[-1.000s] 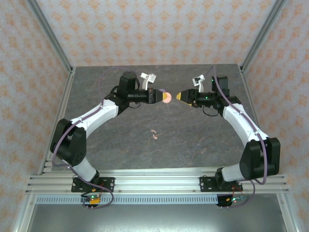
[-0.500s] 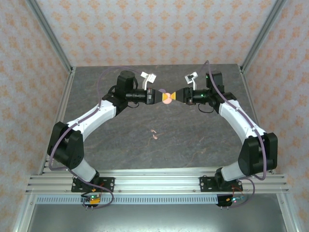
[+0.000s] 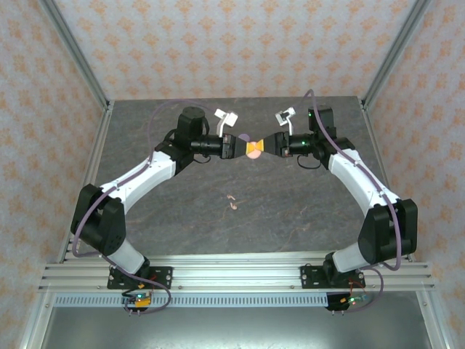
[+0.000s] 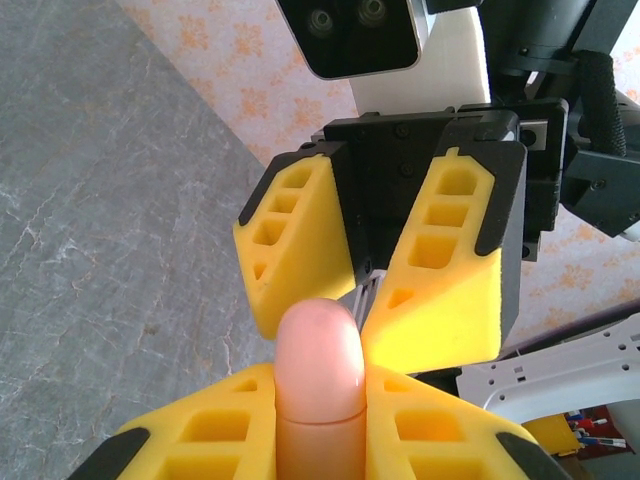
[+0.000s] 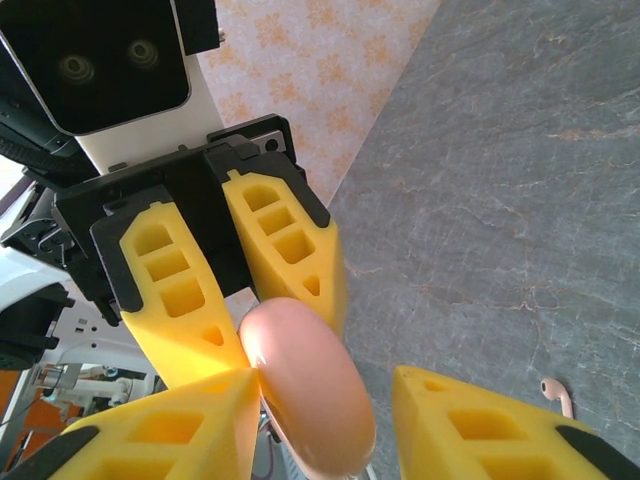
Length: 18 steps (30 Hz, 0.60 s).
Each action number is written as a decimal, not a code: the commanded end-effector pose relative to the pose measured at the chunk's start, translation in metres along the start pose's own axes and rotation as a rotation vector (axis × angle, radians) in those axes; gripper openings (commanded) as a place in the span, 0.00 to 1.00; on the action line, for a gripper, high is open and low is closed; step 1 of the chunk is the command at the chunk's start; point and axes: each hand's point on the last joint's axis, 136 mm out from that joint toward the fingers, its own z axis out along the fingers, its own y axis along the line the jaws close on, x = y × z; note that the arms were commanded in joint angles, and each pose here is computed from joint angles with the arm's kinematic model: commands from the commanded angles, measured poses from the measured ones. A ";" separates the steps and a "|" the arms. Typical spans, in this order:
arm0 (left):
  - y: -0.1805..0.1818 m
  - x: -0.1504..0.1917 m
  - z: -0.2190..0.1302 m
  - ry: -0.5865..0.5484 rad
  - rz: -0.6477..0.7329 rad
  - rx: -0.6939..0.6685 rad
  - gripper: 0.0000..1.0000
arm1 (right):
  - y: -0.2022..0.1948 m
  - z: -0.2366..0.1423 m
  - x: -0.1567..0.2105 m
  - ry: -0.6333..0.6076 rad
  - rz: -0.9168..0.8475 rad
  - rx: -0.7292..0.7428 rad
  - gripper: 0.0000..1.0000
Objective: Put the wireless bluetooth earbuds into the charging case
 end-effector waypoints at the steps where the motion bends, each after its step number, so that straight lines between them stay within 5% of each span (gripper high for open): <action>1: -0.019 -0.011 0.001 -0.005 0.058 0.035 0.19 | 0.012 0.002 -0.004 0.017 -0.054 -0.039 0.36; 18: -0.012 -0.014 0.006 -0.016 0.044 0.008 0.24 | 0.018 0.000 0.007 0.053 -0.062 -0.044 0.24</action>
